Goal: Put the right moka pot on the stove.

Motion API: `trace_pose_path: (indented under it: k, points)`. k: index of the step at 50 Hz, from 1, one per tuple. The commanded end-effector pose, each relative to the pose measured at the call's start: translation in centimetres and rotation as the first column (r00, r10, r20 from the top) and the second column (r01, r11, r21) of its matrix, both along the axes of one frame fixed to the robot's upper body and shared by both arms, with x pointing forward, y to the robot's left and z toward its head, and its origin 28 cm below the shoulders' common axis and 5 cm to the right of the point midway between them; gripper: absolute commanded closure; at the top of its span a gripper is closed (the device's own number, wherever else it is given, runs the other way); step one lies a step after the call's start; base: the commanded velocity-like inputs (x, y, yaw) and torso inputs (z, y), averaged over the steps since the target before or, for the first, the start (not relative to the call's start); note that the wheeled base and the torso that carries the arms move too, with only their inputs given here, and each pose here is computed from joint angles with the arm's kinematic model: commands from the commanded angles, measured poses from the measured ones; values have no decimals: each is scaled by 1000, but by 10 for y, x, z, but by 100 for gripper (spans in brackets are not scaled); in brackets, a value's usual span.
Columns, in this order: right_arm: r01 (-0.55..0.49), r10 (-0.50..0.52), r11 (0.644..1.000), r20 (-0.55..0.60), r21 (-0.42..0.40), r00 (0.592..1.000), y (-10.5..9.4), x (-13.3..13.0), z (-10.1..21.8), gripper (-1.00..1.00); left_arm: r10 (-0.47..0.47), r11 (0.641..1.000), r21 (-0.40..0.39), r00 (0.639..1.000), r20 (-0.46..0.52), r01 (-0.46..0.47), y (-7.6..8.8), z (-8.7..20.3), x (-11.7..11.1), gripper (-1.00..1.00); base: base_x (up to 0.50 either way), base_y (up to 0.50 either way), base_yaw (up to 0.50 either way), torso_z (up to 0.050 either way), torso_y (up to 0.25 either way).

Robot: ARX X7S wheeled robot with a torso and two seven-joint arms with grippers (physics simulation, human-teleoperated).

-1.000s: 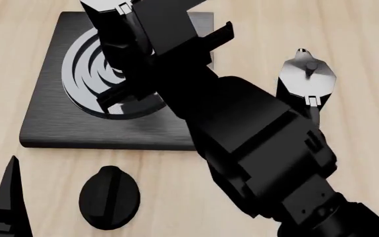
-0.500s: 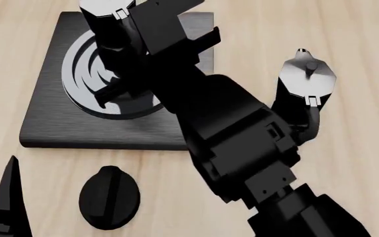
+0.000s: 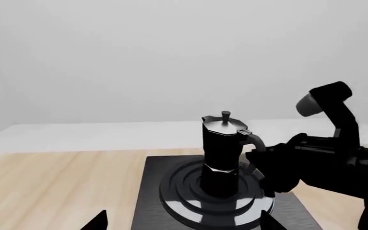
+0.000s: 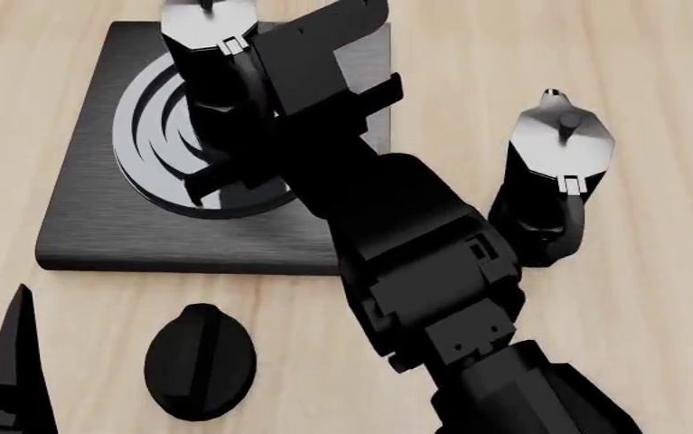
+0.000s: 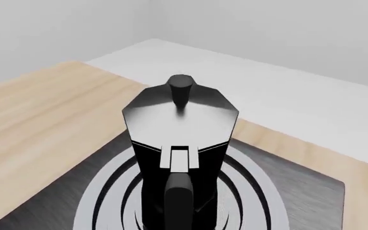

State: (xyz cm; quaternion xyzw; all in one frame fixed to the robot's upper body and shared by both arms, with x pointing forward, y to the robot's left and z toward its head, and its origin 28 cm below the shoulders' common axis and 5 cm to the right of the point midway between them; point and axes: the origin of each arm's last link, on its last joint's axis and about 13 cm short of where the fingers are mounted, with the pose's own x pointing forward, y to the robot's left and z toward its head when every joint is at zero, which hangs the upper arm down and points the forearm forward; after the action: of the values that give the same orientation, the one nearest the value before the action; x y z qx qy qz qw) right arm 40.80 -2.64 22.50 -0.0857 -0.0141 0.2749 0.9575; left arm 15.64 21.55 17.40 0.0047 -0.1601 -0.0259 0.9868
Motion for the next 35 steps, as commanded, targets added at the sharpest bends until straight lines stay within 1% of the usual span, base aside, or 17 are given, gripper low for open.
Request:
trace_pose_path:
  k: [1, 4, 5, 10, 16, 18, 20, 24, 35]
  points:
    - [-4, 5, 1000, -32, 14, 999, -2, 3, -12, 100, -1, 1000, 0, 1000, 2, 1, 0, -1, 0, -100, 0, 0, 0, 0, 0]
    - [-5, 5, 1000, -39, 11, 999, -2, 2, -14, 100, -2, 1000, 0, 1000, 2, 2, 0, 0, 0, -100, 0, 0, 1, 0, 0]
    - [-2, 2, 1000, -46, 10, 999, -2, 2, -16, -100, -2, 1000, 0, 1000, 2, 2, 0, 0, 0, -100, 0, 0, 0, 0, 0]
    - [4, -3, 1000, -50, 22, 999, -5, 0, -15, -100, -3, 1000, 0, 1000, 3, 3, 0, 0, 0, -100, 0, 0, 0, 0, 0]
    - [-27, 28, 1000, -19, 15, 999, -5, -17, 1, -100, -4, 1000, 0, 1000, 2, 4, 0, 0, 0, -100, 0, 0, 0, 0, 0]
    - [-29, 29, 999, -14, 15, 999, -6, -18, 2, -100, -3, 1000, 0, 1000, 3, 3, 0, 0, 0, -100, 0, 0, 0, 0, 0]
    - [-32, 32, 999, 19, 24, 999, -10, -31, 15, -100, -1, 1000, -1, 1000, 1, 1, 0, 0, 0, -100, 0, 0, 0, 0, 0]
    - [-32, 31, 999, 44, 25, 999, -16, -45, 24, -100, 1, 1000, 1, 1000, -2, -1, 0, 0, 0, -100, 0, 0, 0, 0, 0]
    - [-17, 15, 1000, 122, 15, 992, -37, -100, 51, -100, 6, 1000, 1, 1000, -2, -6, 0, 0, 0, -100, 0, 0, 0, 0, 0]
